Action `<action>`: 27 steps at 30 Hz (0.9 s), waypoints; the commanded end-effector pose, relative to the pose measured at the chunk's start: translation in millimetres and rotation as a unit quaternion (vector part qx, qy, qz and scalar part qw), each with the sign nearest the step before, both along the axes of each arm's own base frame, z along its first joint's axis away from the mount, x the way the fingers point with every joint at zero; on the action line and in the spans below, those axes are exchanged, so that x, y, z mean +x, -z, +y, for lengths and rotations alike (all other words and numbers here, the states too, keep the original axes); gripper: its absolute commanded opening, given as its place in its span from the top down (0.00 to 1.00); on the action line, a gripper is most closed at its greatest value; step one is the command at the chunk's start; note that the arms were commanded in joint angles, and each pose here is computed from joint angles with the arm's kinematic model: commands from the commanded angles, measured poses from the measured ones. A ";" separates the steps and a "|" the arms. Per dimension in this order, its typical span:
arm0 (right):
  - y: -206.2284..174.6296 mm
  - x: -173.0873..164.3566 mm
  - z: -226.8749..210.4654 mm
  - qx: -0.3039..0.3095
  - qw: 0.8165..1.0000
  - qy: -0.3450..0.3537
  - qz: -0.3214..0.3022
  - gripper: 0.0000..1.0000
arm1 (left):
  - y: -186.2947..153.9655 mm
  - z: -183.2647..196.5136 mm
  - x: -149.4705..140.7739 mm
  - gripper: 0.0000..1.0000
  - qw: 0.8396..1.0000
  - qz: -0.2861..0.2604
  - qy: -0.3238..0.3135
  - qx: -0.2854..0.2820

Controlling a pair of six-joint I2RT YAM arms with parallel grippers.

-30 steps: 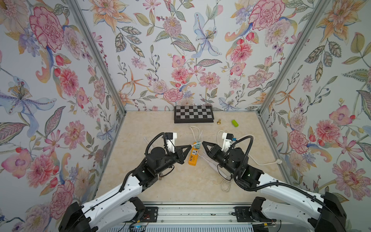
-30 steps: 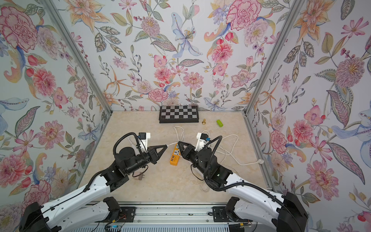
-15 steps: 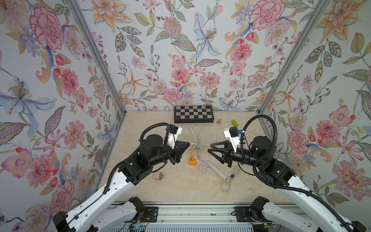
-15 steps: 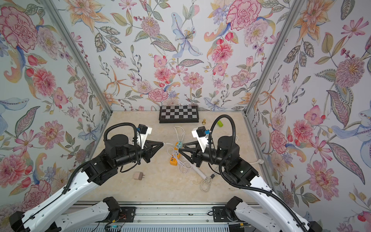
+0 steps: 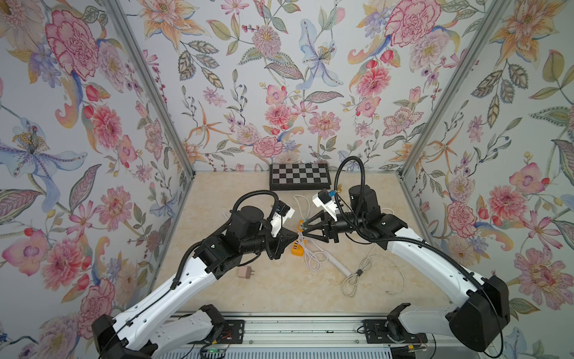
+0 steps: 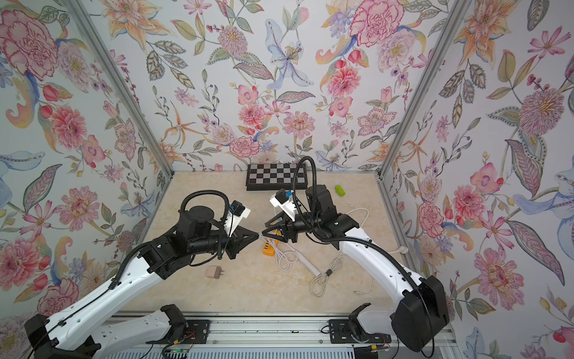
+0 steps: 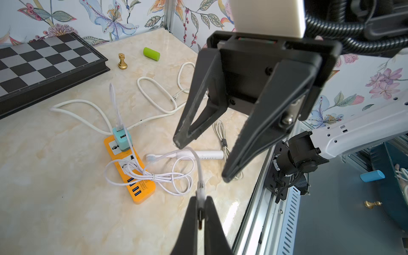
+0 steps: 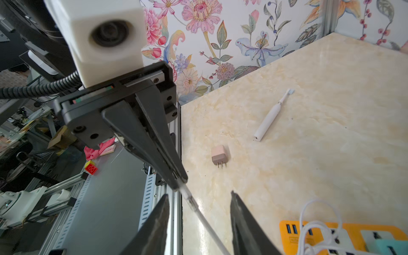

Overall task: Charge the electric toothbrush
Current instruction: Pick up the charging cable from the center of the board.

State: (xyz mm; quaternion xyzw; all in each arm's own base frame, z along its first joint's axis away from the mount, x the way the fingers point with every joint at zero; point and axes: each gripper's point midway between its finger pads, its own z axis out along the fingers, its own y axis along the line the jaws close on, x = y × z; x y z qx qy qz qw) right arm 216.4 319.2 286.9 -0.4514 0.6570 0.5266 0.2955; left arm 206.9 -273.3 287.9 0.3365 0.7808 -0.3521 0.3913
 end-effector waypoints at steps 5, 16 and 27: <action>-2.1 -18.6 7.3 0.029 0.997 -0.077 -0.005 0.56 | -8.6 -1.4 3.2 1.00 1.000 -0.023 0.011 0.006; 9.6 -16.9 9.1 0.028 0.996 -0.085 0.013 0.54 | -9.6 -1.4 8.5 1.00 0.999 -0.032 0.004 0.011; 16.9 -15.1 11.4 0.023 0.996 -0.088 0.018 0.76 | -12.2 -4.6 12.8 1.00 0.999 -0.035 0.005 0.014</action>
